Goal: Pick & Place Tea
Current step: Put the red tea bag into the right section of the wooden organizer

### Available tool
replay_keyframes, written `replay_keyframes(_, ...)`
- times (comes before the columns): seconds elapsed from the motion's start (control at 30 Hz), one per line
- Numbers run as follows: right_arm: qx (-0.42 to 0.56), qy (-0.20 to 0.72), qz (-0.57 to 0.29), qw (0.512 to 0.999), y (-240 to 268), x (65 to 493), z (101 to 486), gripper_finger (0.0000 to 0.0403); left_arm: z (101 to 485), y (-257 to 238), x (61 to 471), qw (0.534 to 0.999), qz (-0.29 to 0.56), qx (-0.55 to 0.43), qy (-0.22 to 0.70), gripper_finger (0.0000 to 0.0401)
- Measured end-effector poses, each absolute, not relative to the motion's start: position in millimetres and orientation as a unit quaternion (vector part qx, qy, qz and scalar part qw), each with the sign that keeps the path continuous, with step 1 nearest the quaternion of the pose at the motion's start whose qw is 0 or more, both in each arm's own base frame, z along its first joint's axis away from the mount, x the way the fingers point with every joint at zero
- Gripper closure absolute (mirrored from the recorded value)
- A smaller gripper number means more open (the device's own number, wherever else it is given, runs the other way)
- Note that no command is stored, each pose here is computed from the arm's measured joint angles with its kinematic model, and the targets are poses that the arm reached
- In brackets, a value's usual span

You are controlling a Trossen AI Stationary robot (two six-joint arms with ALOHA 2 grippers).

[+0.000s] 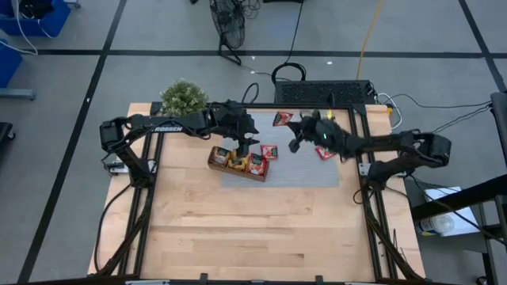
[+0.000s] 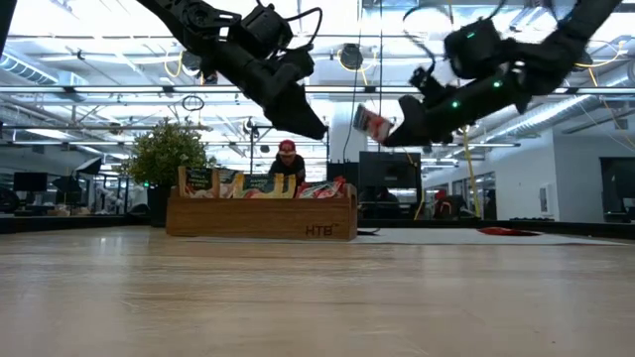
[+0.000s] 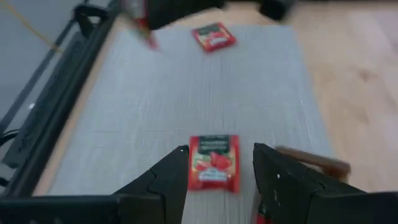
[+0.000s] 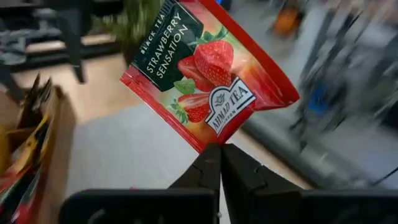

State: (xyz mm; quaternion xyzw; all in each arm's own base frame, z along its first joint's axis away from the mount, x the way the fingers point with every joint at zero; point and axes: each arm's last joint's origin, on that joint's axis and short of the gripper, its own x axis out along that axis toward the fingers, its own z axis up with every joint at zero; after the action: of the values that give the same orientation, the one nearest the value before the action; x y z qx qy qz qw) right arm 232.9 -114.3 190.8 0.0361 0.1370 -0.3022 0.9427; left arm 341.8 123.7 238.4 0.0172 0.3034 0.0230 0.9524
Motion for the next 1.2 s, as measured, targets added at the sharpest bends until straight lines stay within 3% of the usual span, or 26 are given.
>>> replay_keyframes(0.17,-0.021,0.061,-0.328,0.942,-82.3,239.5,184.5,0.0403,246.2,124.8,347.0,0.965,0.049,-0.030,0.257,0.0219)
replay_keyframes(0.47,-0.051,0.078,-0.346,0.934,-76.2,251.3,163.7,0.0403,256.3,116.7,355.4,0.977,0.050,-0.055,0.200,0.0219)
replay_keyframes(0.63,-0.047,0.059,-0.333,0.940,-69.5,254.9,164.5,0.0403,258.0,117.8,356.2,0.976,0.089,-0.049,0.192,0.0219)
replay_keyframes(1.2,-0.036,0.028,-0.297,0.954,-51.5,259.8,169.8,0.0403,259.4,118.1,356.8,0.978,0.087,-0.033,0.186,0.0220)
